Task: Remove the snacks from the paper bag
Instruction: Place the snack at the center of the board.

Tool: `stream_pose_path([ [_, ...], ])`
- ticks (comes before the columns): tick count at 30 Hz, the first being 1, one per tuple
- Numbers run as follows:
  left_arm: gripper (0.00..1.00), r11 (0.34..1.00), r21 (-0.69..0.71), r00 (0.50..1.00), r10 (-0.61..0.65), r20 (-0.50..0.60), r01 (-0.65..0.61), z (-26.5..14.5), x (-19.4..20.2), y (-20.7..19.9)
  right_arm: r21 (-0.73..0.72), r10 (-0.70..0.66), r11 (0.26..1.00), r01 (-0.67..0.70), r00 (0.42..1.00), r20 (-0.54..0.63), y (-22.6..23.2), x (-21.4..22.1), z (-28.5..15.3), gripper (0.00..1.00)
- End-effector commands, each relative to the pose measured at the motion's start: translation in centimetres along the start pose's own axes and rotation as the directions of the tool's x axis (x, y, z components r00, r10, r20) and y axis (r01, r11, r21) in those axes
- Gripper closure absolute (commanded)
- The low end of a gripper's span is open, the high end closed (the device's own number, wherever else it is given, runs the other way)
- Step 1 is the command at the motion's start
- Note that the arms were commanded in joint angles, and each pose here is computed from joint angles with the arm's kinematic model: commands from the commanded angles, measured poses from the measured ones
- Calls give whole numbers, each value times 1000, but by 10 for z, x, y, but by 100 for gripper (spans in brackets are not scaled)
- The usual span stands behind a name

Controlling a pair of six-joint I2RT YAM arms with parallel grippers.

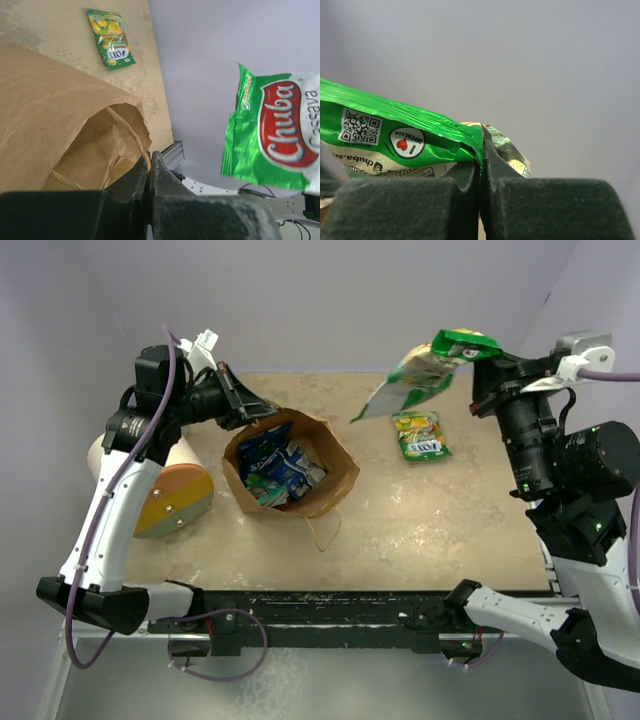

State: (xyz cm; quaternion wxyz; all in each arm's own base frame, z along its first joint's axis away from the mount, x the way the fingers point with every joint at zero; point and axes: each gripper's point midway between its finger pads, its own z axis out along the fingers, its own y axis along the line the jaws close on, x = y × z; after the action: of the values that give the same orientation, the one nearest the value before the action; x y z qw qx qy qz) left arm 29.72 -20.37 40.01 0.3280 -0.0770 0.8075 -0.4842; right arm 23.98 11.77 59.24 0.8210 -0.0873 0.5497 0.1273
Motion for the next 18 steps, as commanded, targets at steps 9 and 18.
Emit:
stream_pose_path([
  [9, 100, 997, 21, 997, 73, 29, -74, -19, 2, -11, 534, 7, 796, 285, 878, -479, -89, 160, -64, 100],
  [18, 100, 996, 24, 996, 81, 22, -81, -20, 5, -11, 488, 350, 871, 55, 627, -696, -56, 302, -56, 100],
])
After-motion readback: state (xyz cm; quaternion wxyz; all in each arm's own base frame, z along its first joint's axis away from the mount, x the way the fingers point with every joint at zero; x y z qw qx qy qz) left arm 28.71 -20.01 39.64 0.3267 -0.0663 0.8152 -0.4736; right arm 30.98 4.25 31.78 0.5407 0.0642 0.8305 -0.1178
